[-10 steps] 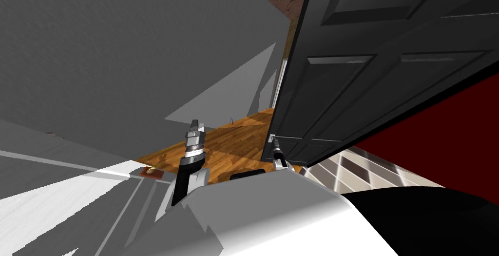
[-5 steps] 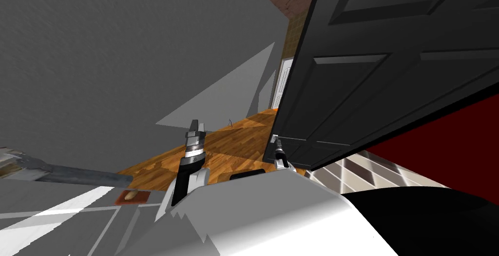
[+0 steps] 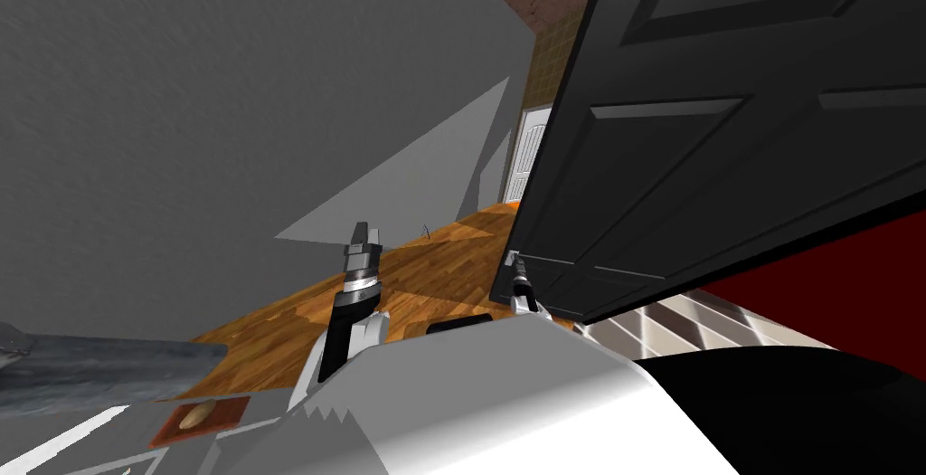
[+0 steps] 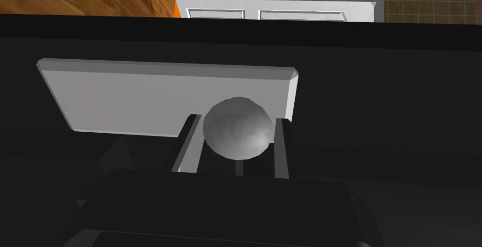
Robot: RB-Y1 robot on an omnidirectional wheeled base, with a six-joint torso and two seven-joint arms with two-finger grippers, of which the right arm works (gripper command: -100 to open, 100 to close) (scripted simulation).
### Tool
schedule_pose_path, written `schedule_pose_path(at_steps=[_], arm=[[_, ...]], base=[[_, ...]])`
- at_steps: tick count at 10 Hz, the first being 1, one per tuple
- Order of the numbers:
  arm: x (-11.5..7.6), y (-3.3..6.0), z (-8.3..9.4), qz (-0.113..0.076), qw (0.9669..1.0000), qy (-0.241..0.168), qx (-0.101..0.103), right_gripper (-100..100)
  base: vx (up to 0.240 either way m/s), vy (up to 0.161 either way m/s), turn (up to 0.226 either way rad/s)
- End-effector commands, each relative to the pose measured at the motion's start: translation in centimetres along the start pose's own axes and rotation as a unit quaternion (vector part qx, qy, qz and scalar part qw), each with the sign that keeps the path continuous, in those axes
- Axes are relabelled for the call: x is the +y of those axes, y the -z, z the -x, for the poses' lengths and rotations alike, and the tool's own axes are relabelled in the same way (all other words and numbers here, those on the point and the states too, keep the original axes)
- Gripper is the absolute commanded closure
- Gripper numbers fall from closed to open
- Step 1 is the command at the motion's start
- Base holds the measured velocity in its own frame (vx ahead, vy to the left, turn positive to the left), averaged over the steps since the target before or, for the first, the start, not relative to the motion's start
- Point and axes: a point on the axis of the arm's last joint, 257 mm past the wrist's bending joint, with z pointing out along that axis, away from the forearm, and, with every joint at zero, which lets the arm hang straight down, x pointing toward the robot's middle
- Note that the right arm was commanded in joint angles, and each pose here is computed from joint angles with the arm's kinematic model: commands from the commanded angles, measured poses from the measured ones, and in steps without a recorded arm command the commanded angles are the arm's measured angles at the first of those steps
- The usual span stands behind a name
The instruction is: Push the door open
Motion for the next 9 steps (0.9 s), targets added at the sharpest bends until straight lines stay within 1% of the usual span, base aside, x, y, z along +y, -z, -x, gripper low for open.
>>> schedule_pose_path(at_steps=[1,5,9], arm=[[0.4,-0.30,1.1,0.005,0.9999,0.000,-0.012,100],[0.4,-0.23,3.6,0.005,0.9991,0.000,-0.042,100],[0.5,-0.07,5.8,0.006,0.9976,0.000,-0.068,100]], base=[[0.187,0.015,-0.045],[0.207,0.012,-0.051],[0.192,0.032,-0.051]])
